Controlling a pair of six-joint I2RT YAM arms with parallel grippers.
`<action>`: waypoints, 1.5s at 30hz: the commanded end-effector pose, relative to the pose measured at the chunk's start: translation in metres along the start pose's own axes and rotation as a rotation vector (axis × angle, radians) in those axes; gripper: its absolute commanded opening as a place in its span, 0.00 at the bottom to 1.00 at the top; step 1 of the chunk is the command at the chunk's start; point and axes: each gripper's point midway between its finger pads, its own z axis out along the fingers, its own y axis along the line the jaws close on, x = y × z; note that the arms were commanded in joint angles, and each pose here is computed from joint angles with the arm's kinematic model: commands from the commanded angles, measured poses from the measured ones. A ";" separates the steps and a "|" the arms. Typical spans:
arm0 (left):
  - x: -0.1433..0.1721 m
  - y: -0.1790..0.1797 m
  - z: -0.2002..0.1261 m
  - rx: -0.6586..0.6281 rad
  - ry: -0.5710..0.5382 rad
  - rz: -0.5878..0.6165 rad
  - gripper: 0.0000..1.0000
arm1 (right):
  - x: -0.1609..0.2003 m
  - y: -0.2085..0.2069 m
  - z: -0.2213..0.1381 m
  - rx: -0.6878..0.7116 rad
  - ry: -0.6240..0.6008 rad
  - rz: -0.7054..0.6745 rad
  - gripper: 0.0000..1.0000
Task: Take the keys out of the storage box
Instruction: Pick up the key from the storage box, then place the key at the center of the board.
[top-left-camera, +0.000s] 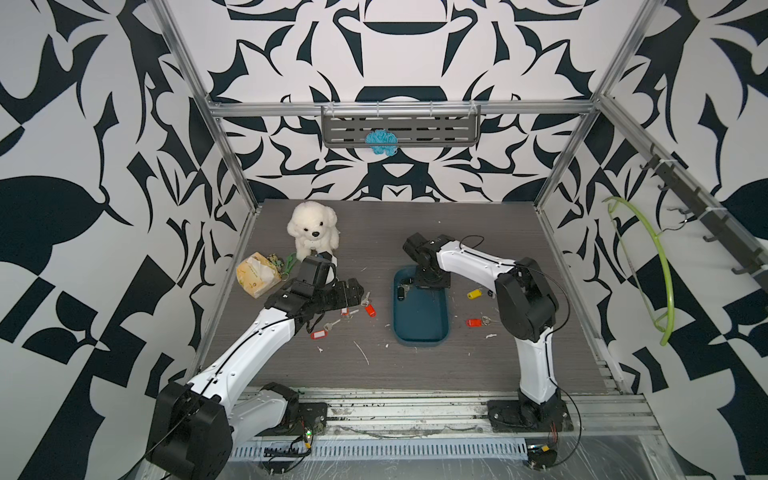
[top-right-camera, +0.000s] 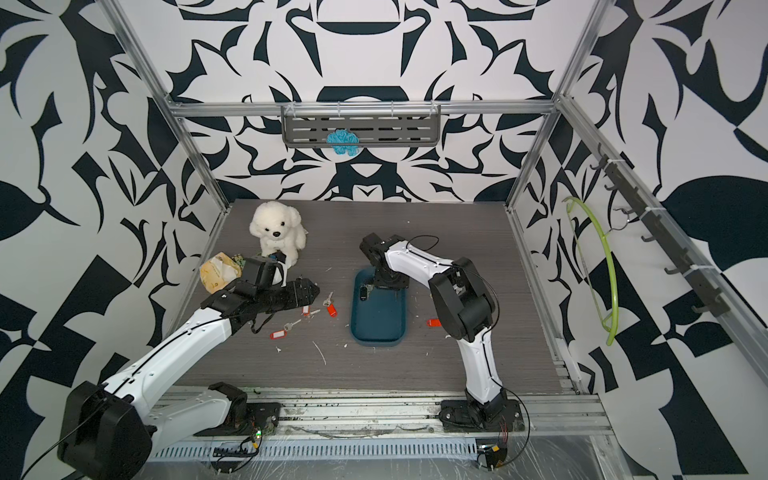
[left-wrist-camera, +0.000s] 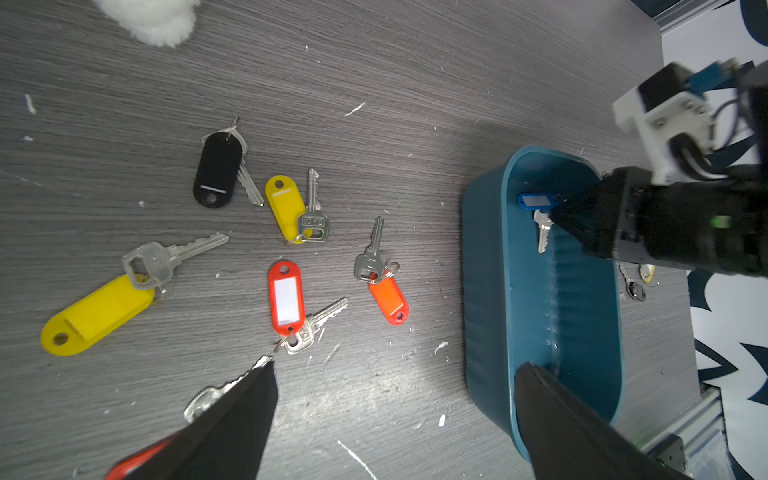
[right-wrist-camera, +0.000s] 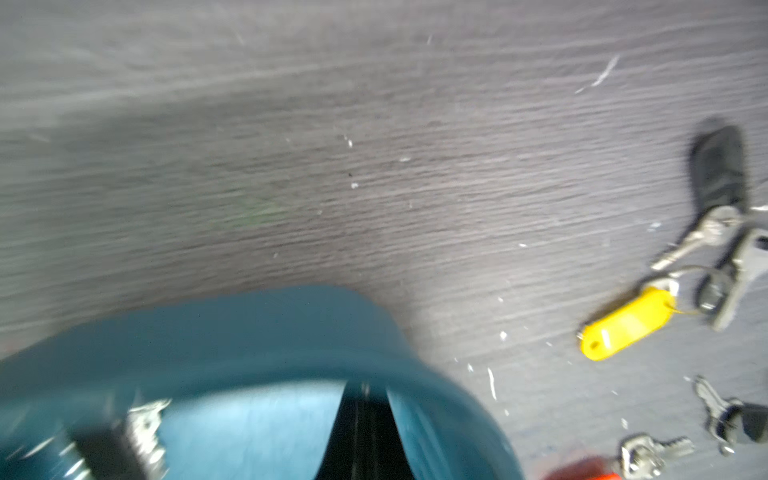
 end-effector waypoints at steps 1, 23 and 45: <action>0.006 0.001 0.003 0.002 0.018 0.013 0.97 | -0.010 -0.011 -0.037 -0.014 -0.055 0.001 0.00; 0.006 -0.001 0.002 0.005 0.018 0.017 0.97 | -0.019 -0.117 -0.104 -0.033 -0.160 0.122 0.00; 0.011 -0.002 0.005 -0.004 0.043 0.022 0.97 | -0.038 -0.096 -0.014 -0.104 -0.027 0.126 0.36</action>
